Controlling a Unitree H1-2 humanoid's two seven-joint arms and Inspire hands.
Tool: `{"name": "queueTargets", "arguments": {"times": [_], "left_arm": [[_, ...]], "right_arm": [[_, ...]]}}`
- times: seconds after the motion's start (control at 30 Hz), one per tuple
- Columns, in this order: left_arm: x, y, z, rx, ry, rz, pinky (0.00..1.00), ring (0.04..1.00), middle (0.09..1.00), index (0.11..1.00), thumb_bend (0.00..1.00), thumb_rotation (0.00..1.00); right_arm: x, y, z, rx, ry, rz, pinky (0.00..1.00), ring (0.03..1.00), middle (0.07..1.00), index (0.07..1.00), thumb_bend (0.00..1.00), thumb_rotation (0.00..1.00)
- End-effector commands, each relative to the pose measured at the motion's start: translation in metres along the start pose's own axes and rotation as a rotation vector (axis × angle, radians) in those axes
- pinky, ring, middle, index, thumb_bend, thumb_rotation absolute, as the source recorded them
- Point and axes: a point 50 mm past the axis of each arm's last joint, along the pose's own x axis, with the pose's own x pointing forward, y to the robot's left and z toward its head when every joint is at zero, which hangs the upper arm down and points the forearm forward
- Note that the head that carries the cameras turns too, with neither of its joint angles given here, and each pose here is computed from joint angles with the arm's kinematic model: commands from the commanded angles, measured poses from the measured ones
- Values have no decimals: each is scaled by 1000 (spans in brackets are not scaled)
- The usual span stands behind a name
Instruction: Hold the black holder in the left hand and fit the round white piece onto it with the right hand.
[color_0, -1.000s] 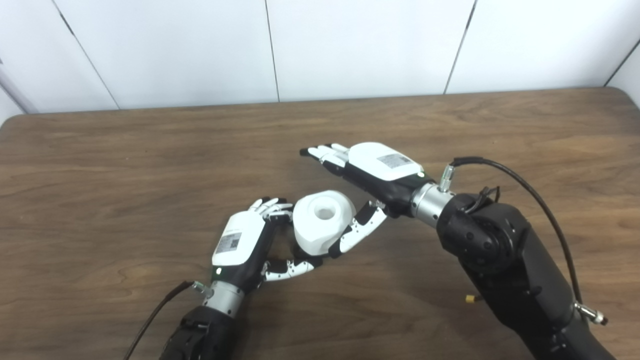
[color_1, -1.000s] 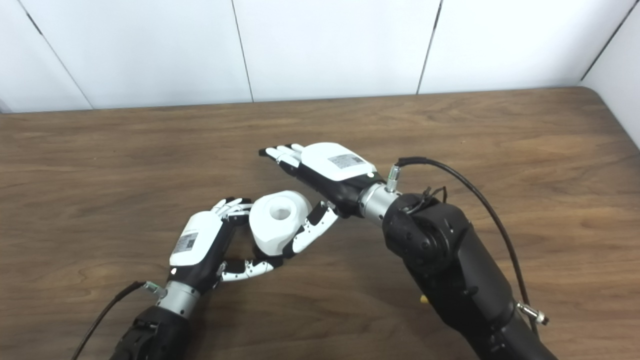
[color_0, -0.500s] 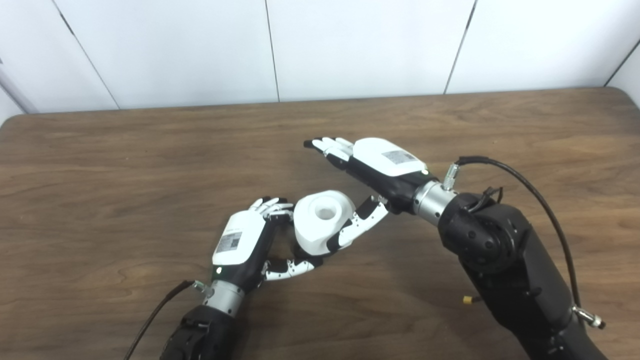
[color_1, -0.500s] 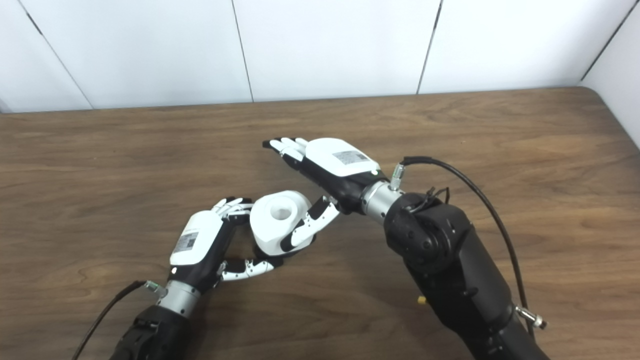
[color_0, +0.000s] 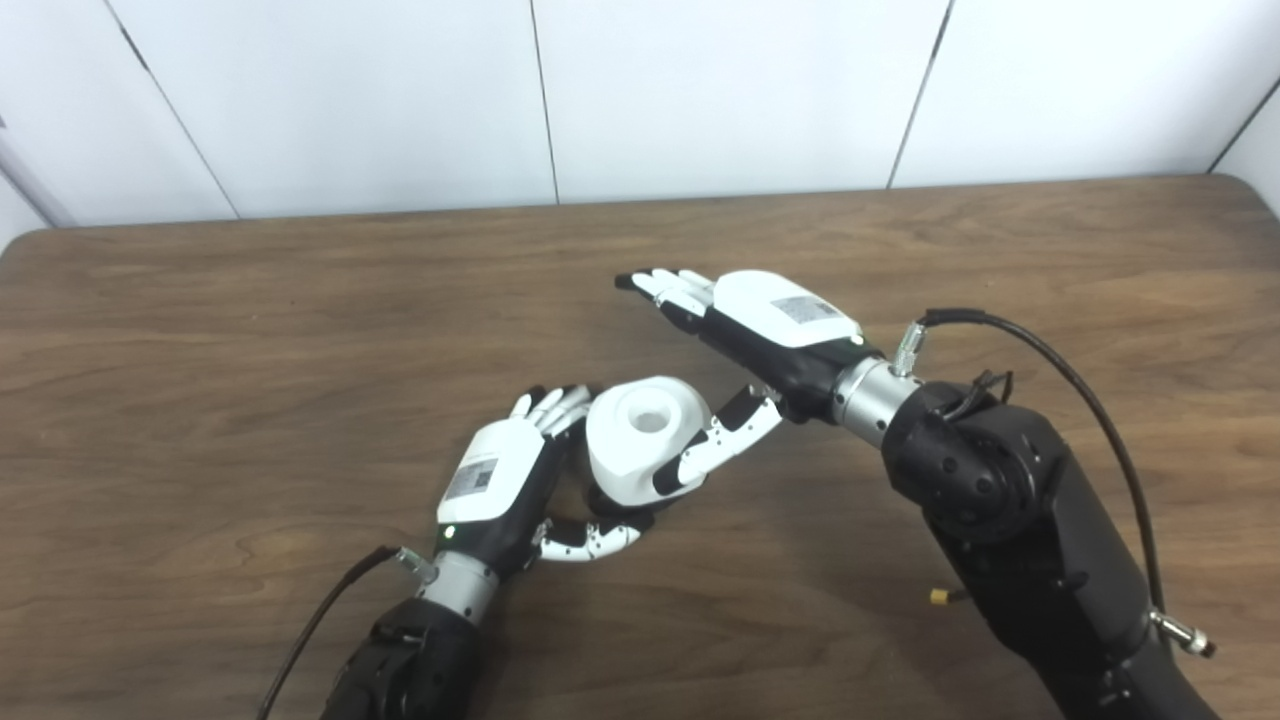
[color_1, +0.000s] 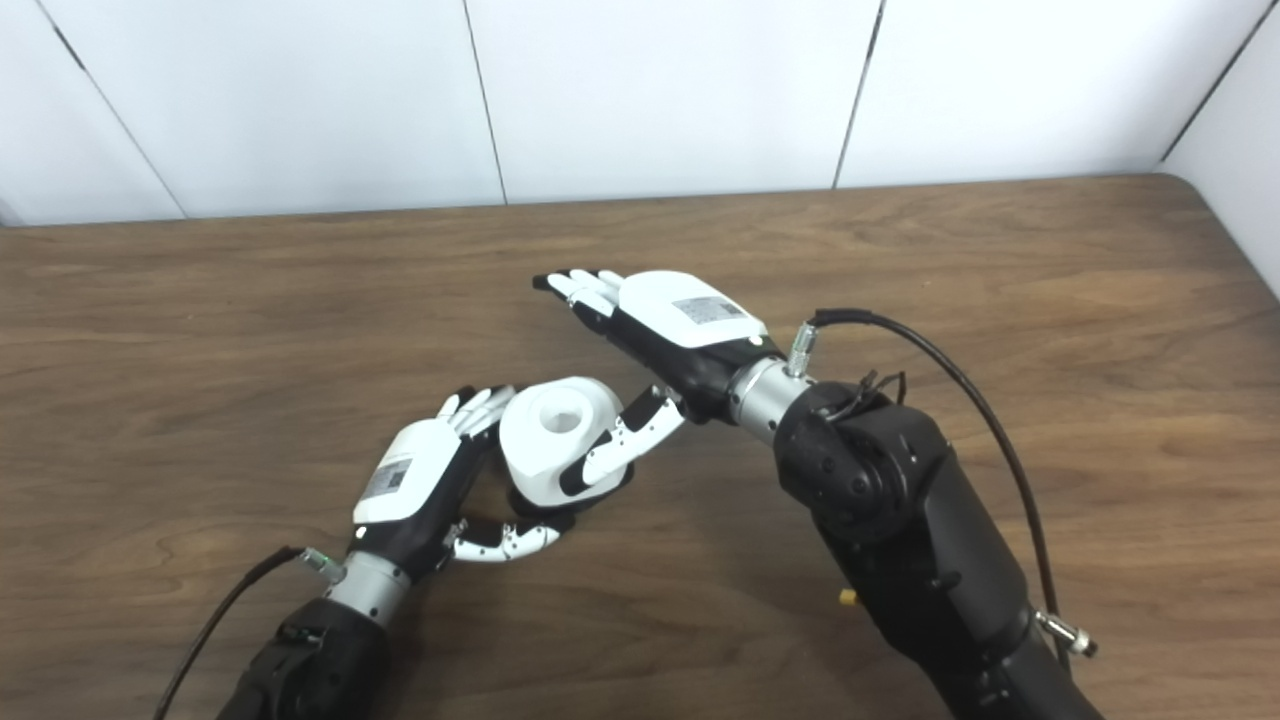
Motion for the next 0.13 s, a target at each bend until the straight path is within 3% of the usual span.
{"name": "queueTargets", "arguments": {"times": [0.0,0.1], "left_arm": [[-5,-12,-6,-54,57,-85,1000,994,999,999,1000,218],[-5,-12,-7,-82,52,-63,986,994,1000,1000,1000,231]], "right_arm": [[2,-18,3,-37,-18,-49,970,1000,1000,1000,1000,526],[3,-18,2,-39,-15,-51,972,1000,1000,1000,1000,560]]}}
